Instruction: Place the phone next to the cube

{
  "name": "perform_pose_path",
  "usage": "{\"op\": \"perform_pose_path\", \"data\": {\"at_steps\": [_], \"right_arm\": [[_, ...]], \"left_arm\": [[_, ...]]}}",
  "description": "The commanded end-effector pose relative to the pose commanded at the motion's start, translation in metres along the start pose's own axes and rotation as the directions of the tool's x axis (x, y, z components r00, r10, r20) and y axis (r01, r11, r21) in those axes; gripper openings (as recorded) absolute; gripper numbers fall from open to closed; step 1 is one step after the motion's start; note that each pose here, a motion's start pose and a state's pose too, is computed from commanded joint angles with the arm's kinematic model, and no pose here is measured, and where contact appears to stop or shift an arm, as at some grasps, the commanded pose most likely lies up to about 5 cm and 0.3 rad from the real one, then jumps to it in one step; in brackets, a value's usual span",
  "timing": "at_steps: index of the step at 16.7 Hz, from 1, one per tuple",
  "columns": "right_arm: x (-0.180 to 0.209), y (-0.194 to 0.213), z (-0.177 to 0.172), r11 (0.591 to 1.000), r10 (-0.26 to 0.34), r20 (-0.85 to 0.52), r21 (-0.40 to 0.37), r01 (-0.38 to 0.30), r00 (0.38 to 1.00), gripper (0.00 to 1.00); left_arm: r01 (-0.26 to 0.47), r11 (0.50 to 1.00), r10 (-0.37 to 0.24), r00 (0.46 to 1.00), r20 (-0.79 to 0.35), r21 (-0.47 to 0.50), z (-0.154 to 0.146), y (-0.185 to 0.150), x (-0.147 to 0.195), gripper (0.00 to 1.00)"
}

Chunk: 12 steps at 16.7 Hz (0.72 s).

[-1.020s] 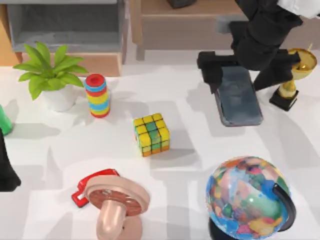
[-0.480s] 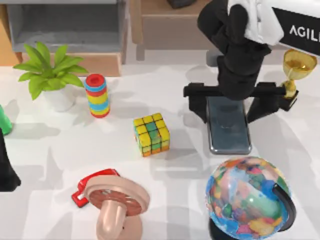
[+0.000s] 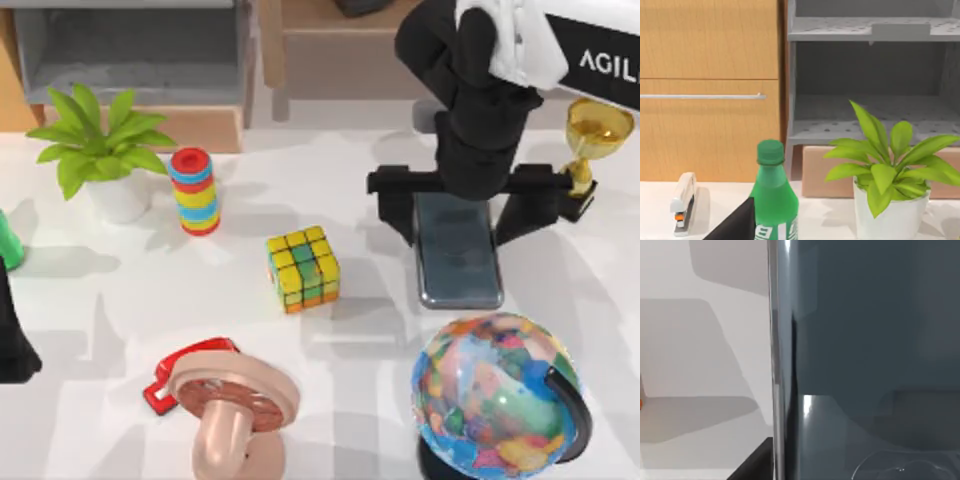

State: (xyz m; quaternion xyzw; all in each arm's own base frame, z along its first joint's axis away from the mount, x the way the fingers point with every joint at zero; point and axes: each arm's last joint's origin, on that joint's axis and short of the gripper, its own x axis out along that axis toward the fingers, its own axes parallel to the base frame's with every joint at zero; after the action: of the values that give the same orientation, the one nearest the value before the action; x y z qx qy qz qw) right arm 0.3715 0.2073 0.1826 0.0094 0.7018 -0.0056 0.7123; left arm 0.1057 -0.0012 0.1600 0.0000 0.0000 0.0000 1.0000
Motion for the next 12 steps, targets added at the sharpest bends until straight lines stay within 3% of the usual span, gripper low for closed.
{"op": "perform_pose_path", "data": {"at_steps": [12], "right_arm": [[-0.046, -0.005, -0.008, 0.999, 0.02, 0.077, 0.027, -0.022, 0.997, 0.0]], "left_arm": [[0.0, 1.0, 0.0, 1.0, 0.0, 0.0, 0.0, 0.0, 0.0, 1.0]]}}
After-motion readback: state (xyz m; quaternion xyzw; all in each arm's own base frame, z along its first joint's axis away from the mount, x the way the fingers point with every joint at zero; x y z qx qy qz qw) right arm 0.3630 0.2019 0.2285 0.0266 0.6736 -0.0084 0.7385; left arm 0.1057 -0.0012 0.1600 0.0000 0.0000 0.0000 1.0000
